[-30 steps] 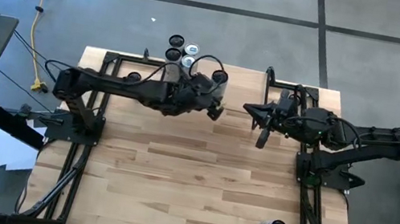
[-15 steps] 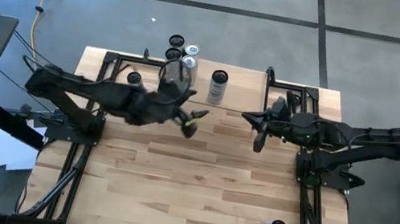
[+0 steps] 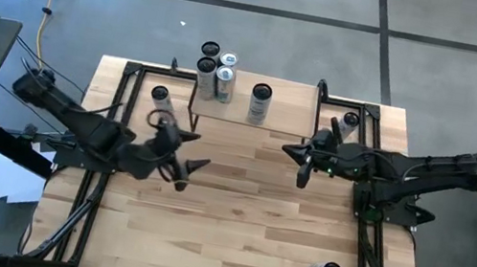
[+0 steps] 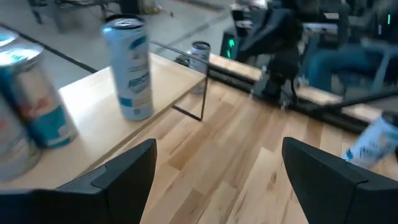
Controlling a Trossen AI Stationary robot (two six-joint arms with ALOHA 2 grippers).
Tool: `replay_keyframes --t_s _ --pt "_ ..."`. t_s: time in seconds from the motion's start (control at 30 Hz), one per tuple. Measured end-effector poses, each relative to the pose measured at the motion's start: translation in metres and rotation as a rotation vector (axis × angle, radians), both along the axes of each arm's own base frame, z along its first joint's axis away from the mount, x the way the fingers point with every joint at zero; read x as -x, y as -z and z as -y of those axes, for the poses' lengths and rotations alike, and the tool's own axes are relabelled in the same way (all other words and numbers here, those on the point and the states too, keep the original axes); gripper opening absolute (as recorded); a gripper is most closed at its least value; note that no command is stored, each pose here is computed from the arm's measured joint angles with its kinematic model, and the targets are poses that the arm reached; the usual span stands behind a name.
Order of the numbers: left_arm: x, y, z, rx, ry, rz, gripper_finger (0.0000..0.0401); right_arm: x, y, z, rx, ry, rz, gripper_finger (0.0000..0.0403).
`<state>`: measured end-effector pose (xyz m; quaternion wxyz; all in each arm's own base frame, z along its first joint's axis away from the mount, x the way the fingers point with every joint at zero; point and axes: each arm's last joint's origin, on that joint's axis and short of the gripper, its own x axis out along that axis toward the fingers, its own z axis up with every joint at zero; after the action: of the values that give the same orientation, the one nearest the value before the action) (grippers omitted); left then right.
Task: Place canned beverage on shelf
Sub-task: Put the bottom left black soda can on the shelf
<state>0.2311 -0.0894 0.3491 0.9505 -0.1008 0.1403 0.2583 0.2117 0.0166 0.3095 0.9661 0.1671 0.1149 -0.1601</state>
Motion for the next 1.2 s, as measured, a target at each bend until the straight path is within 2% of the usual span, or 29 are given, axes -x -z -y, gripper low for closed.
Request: replay_keyframes --t_s 0.13,0.23,0.33,0.47,0.7,0.8,0.93,1.2 --pt "0.023 0.009 -0.007 0.043 -0.073 0.099 0.0317 -0.002 -0.006 0.0 0.03 -0.013 0.056 0.0" --pt "0.036 0.007 -0.015 0.035 -0.06 0.134 0.0317 -0.003 -0.01 -0.001 0.037 -0.042 0.089 0.0" --pt "0.042 0.001 -0.026 0.028 0.069 0.14 0.0317 -0.003 -0.011 -0.002 0.036 -0.056 0.103 0.0" --pt "0.047 -0.005 -0.047 0.035 0.253 0.229 0.0317 -0.003 -0.012 -0.002 0.034 -0.056 0.117 0.0" --pt "0.058 0.009 -0.081 0.097 0.412 0.45 0.0316 -0.003 -0.013 -0.002 0.034 -0.056 0.119 0.0" --pt "0.06 0.019 -0.088 0.145 0.476 0.491 0.0315 -0.003 -0.013 -0.002 0.034 -0.056 0.12 0.0" --pt "0.062 0.024 -0.093 0.154 0.467 0.5 0.0315 -0.003 -0.013 -0.002 0.034 -0.056 0.123 0.0" --pt "0.061 0.024 -0.094 0.053 0.47 0.482 0.0315 -0.003 -0.013 -0.002 0.05 -0.061 0.118 0.0"
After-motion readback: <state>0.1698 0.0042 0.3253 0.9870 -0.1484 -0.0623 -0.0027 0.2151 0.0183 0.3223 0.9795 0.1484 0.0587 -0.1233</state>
